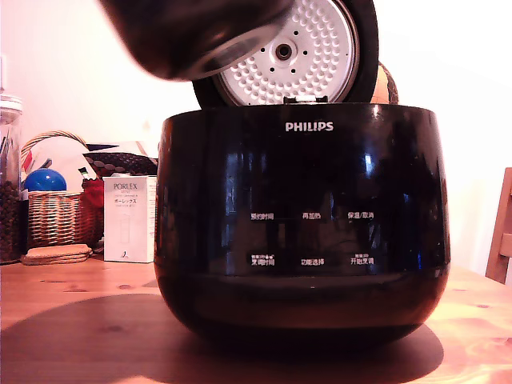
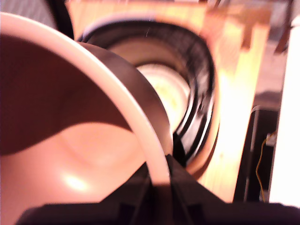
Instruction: Place the pot you are holding inside the rice cooker
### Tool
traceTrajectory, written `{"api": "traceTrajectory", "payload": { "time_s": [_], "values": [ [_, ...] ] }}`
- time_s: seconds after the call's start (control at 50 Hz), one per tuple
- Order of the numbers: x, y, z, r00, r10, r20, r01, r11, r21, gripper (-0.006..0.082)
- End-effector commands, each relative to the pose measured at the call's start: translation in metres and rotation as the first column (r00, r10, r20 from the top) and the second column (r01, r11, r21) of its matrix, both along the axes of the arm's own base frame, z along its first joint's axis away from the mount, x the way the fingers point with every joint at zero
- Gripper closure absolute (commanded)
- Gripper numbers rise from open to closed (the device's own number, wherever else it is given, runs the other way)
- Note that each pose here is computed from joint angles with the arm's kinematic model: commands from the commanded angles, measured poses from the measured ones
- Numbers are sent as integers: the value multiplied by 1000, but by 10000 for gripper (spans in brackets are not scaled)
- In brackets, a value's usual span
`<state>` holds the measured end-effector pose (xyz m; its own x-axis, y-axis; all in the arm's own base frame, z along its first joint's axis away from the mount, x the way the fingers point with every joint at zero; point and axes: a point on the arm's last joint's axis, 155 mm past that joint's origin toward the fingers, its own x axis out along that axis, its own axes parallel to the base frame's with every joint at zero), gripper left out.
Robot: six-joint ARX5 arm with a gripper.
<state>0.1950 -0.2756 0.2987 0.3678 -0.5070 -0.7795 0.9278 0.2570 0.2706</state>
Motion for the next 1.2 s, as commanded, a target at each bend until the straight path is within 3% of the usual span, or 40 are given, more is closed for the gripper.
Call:
{"api": "traceTrajectory", "payload": {
  "time_s": [0.0,0.44,0.76,1.18],
  "values": [
    [2,-10,18,998,-31,49,33,998,-53,791],
    [0,-46,12,991,-136,10,137,990,-22,791],
    [-1,-56,-16,969,-242,-53,247,960,132,791],
    [12,-69,-33,965,-251,-70,260,948,181,791]
  ]
}}
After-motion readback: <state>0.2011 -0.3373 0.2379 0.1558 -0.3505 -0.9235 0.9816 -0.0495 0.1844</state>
